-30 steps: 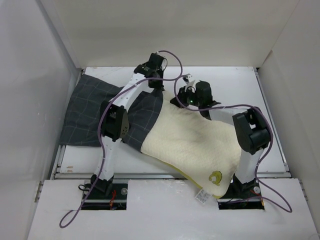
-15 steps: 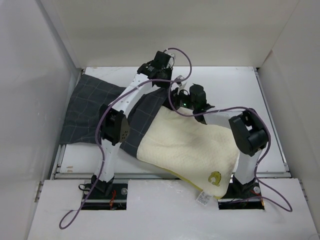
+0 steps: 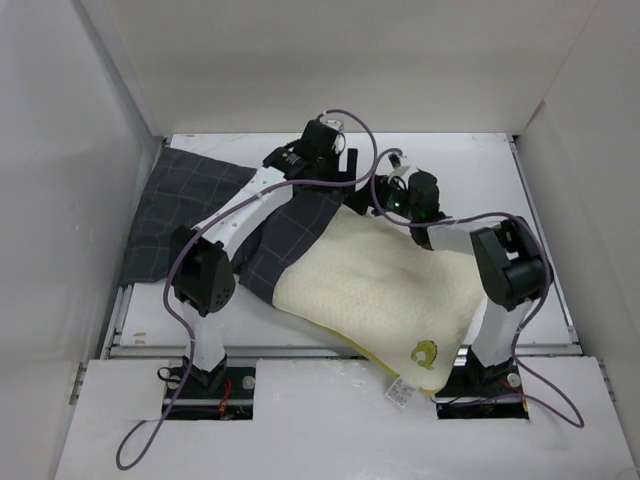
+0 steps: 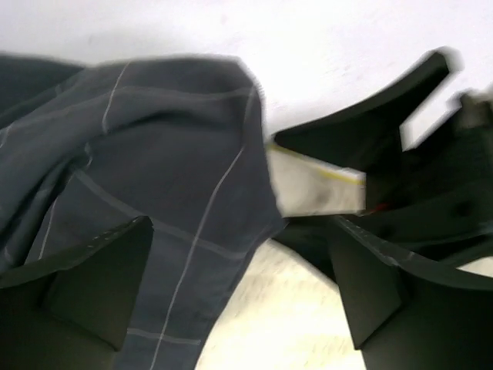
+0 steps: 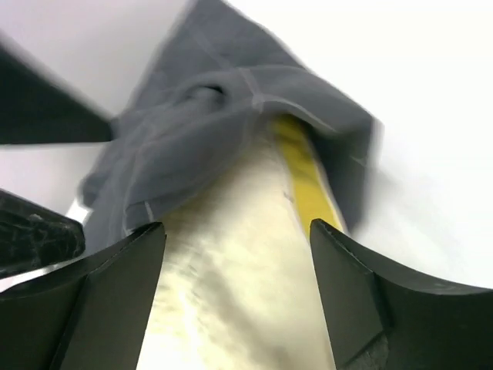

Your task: Put the pillow into the pillowcase

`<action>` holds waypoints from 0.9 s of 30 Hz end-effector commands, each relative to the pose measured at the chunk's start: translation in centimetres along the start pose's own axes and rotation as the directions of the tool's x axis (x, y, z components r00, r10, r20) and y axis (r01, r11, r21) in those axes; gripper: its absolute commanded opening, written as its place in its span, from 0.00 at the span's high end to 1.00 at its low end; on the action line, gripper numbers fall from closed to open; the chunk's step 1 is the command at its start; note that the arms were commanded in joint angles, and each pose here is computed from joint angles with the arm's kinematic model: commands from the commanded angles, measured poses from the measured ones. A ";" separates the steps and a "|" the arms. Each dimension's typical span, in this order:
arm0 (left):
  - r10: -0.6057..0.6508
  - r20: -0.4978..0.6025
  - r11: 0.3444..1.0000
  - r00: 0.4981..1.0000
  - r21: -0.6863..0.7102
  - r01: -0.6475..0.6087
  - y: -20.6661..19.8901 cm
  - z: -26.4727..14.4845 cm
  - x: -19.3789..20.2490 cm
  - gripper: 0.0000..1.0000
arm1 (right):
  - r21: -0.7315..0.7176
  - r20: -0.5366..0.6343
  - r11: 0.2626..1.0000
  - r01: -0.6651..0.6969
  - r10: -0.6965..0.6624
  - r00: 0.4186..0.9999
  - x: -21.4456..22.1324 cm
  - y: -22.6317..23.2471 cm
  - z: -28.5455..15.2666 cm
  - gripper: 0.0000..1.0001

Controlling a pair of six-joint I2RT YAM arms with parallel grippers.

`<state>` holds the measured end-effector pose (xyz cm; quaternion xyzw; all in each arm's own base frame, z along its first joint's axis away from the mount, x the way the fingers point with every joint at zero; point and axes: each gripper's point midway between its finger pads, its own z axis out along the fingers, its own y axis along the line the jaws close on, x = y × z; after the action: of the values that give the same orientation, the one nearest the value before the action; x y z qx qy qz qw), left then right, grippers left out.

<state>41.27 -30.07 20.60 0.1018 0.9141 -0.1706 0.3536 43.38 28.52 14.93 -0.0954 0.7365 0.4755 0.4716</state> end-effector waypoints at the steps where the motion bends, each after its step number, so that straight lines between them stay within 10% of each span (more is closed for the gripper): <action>1: -0.073 0.074 0.996 0.995 -0.039 0.076 0.6 -4.5 -0.6 0.00 | 0.104 -0.054 0.992 0.067 -0.062 0.997 -1.0 0.6 -2.5 0.19; 13: -0.269 0.034 0.952 0.963 -0.142 0.271 5.2 -10.0 12.9 0.00 | 0.278 -0.342 0.885 0.373 -0.272 0.899 4.7 4.2 -12.9 0.10; 18: -0.253 0.005 0.941 0.967 -0.231 0.247 6.1 -9.1 15.3 0.11 | 0.040 -0.413 0.879 0.476 -0.419 0.809 9.8 10.7 -11.3 0.08; 27: -0.263 0.007 0.860 0.965 -0.451 0.238 9.7 -8.2 16.8 0.36 | 0.033 -0.448 0.865 0.500 -0.435 0.781 13.7 8.3 -5.4 0.06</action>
<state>26.78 -18.32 12.19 -0.0681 0.9486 -0.0335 0.3073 25.10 31.41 8.67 -0.3496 0.8230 0.2675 0.3591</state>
